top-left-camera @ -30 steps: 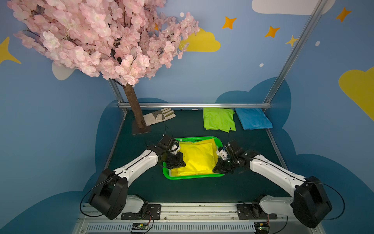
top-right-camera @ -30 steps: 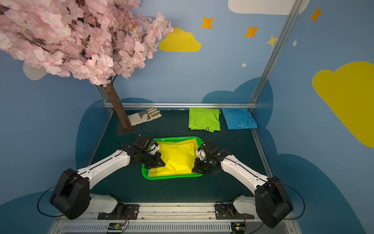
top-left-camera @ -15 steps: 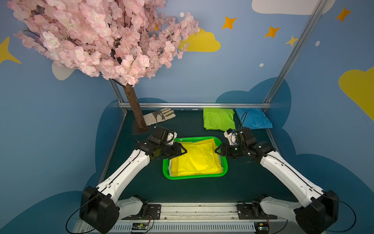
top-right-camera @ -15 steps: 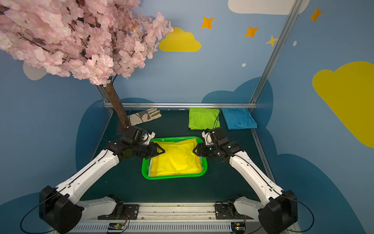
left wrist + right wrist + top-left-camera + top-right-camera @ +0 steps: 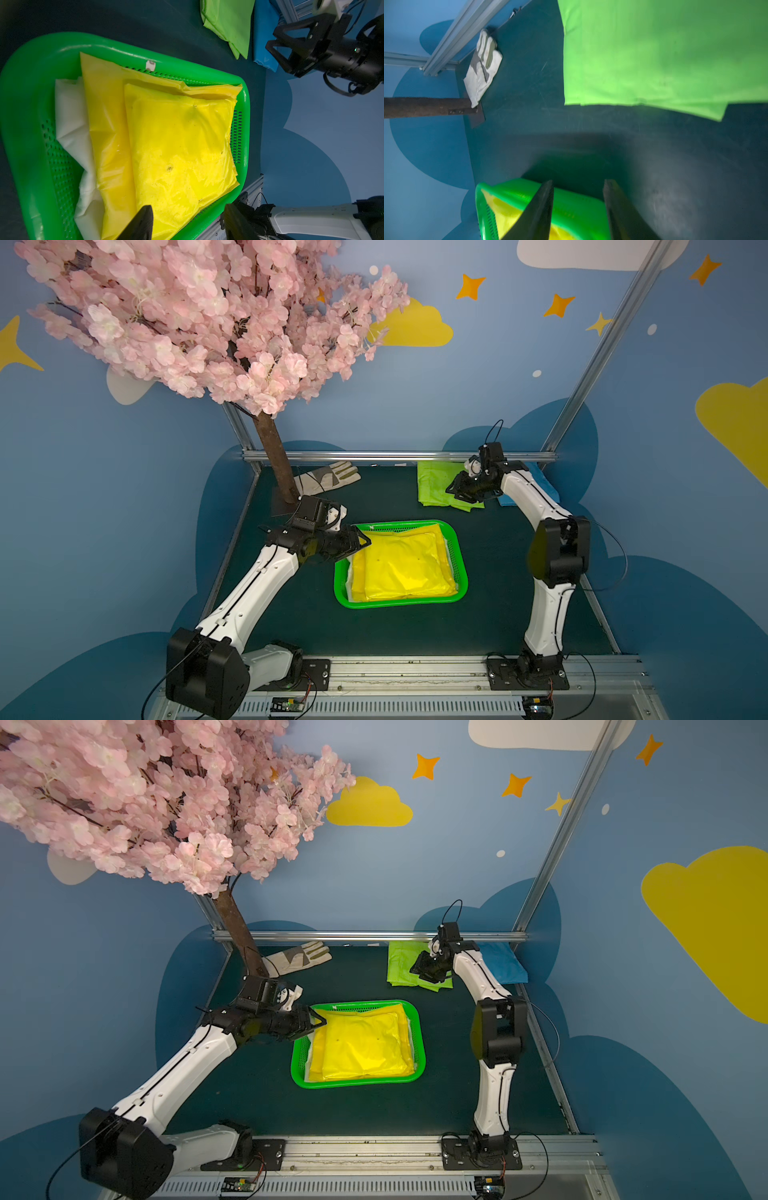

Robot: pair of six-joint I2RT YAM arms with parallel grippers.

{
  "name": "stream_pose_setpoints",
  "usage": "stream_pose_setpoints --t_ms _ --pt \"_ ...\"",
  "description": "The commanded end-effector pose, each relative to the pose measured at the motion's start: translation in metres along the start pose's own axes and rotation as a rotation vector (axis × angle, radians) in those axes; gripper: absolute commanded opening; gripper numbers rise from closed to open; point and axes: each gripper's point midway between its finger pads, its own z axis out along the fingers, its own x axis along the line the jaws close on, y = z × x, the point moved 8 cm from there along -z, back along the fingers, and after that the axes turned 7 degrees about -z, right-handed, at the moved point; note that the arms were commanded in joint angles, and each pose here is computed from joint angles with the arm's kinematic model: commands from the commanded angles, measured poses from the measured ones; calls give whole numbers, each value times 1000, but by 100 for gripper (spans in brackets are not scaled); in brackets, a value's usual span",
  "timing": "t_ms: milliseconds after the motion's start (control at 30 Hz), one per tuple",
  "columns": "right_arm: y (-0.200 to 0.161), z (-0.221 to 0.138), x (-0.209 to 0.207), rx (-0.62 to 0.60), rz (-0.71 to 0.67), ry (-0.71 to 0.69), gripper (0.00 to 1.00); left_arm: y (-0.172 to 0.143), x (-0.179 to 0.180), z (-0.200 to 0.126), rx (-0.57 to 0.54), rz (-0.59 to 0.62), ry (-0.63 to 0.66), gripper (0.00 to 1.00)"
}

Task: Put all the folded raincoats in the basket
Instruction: Move the raincoat to the center of the board.

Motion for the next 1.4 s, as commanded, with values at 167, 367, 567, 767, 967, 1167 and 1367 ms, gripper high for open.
stream_pose_setpoints --t_ms 167,367,567,767,967,1167,1367 --pt "40 48 -35 35 61 53 43 2 20 -6 2 -16 -14 58" --pt "59 87 -50 -21 54 117 40 8 27 -1 4 -45 -9 58" --pt "36 129 -50 73 77 95 34 22 27 -2 -41 -65 -9 58" --pt "-19 167 -22 264 50 107 22 58 29 -13 -142 -162 -75 58" --pt "-62 161 31 349 -125 127 18 84 26 -24 -181 -158 -79 58" --pt "-67 121 61 338 -188 233 20 92 35 -23 -183 -174 -65 58" --pt "-15 74 38 159 -90 228 43 96 43 -17 -166 -191 -66 58"
